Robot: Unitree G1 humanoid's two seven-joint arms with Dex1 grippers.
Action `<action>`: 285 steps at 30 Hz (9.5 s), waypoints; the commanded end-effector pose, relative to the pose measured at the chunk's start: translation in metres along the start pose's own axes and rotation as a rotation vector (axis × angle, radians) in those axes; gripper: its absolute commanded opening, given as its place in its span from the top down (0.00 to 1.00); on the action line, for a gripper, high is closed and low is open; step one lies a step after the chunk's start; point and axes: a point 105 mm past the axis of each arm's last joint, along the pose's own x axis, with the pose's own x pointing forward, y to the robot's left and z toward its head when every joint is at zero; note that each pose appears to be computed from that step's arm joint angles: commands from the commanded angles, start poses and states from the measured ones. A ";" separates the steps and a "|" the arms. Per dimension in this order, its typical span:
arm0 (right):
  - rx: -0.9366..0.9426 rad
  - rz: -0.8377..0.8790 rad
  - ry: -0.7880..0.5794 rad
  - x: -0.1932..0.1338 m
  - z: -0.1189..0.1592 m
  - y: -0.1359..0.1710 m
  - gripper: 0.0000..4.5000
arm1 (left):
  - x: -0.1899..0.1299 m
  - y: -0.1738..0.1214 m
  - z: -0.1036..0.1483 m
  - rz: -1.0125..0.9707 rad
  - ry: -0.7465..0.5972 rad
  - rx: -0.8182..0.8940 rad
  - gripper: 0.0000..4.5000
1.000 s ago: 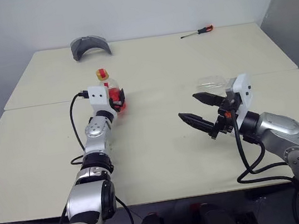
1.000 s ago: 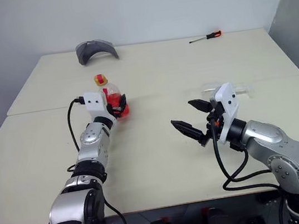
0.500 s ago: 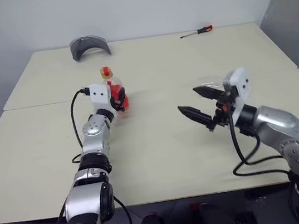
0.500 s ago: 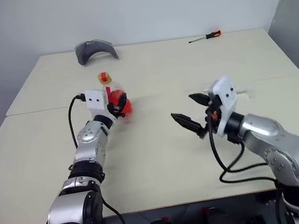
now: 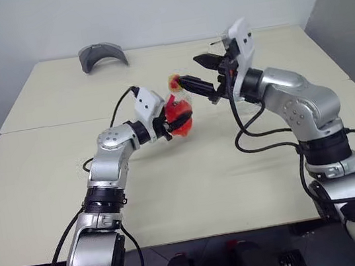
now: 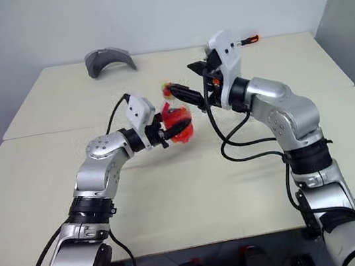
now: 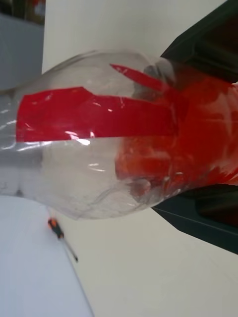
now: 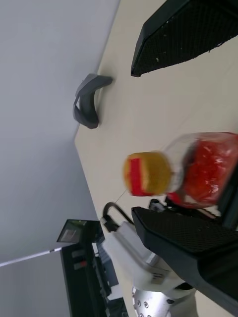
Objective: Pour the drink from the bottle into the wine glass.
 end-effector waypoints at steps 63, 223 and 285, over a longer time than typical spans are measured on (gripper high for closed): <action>0.034 0.671 0.022 -0.018 0.028 0.048 0.26 | -0.062 -0.065 0.065 -0.175 -0.088 0.000 0.78; -0.066 0.269 -0.001 -0.023 0.017 0.012 0.01 | -0.057 -0.026 0.047 0.030 -0.112 0.047 0.80; -0.223 0.862 0.027 -0.029 0.041 0.075 0.73 | -0.091 -0.112 0.032 -0.249 -0.048 -0.023 0.80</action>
